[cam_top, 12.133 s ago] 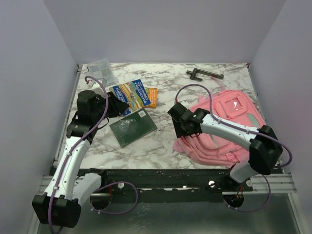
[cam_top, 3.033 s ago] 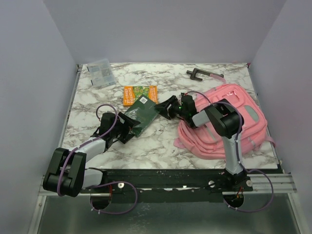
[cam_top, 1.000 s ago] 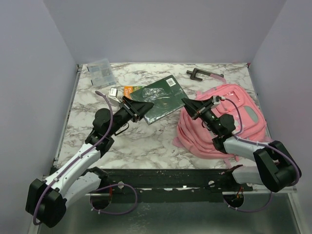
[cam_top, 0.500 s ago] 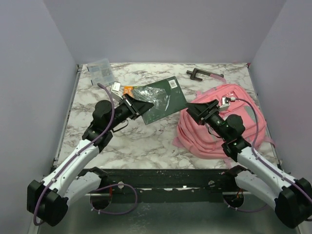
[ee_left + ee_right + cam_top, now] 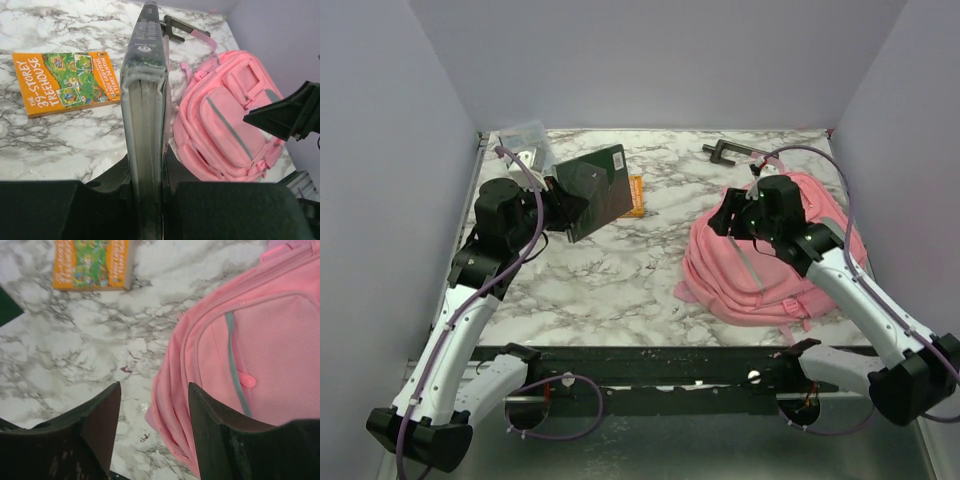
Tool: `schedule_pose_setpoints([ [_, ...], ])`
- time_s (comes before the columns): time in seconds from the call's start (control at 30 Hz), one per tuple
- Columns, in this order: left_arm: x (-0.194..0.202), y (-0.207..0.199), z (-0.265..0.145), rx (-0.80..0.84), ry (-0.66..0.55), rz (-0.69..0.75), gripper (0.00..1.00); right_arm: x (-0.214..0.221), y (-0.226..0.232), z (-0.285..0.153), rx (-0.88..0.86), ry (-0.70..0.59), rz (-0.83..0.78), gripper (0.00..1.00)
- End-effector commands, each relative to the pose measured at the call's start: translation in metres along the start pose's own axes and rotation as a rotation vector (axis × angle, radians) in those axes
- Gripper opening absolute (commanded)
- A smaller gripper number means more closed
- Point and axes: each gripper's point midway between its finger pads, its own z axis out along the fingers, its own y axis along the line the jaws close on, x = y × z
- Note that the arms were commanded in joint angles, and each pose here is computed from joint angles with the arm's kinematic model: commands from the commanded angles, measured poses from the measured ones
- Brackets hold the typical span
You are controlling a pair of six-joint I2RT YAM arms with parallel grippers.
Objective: Pack the student bag
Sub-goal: Place the book in the student bag.
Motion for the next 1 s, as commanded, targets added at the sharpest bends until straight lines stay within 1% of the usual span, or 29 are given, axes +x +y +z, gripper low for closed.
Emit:
schedule_pose_setpoints([
  [0.0,-0.003,0.005,-0.005,0.001,-0.032,0.117,0.00,0.042,-0.031,0.005,0.133,0.243,-0.155,0.57],
  [0.1,0.007,0.012,-0.006,-0.016,-0.029,0.125,0.00,0.058,-0.029,0.014,0.129,0.310,-0.170,0.56],
  [0.23,0.009,0.010,-0.009,-0.003,-0.031,0.129,0.00,0.081,-0.023,0.023,0.145,0.376,-0.215,0.56],
  [0.43,0.015,0.002,-0.007,0.050,-0.004,0.114,0.00,0.113,-0.023,0.037,0.255,0.456,-0.356,0.56],
  [0.53,0.016,0.001,-0.006,0.060,0.002,0.112,0.00,0.118,-0.025,0.042,0.311,0.470,-0.420,0.45],
  [0.57,0.016,0.000,-0.006,0.063,0.004,0.112,0.00,0.121,-0.026,0.044,0.324,0.477,-0.437,0.43],
  [0.77,0.019,0.000,-0.004,0.070,0.018,0.109,0.00,0.127,-0.037,0.048,0.388,0.483,-0.488,0.40],
  [0.87,0.020,0.000,-0.002,0.074,0.027,0.106,0.00,0.131,-0.046,0.050,0.422,0.490,-0.505,0.36],
  [0.97,0.022,0.001,-0.001,0.073,0.036,0.103,0.00,0.139,-0.049,0.054,0.420,0.512,-0.513,0.33],
])
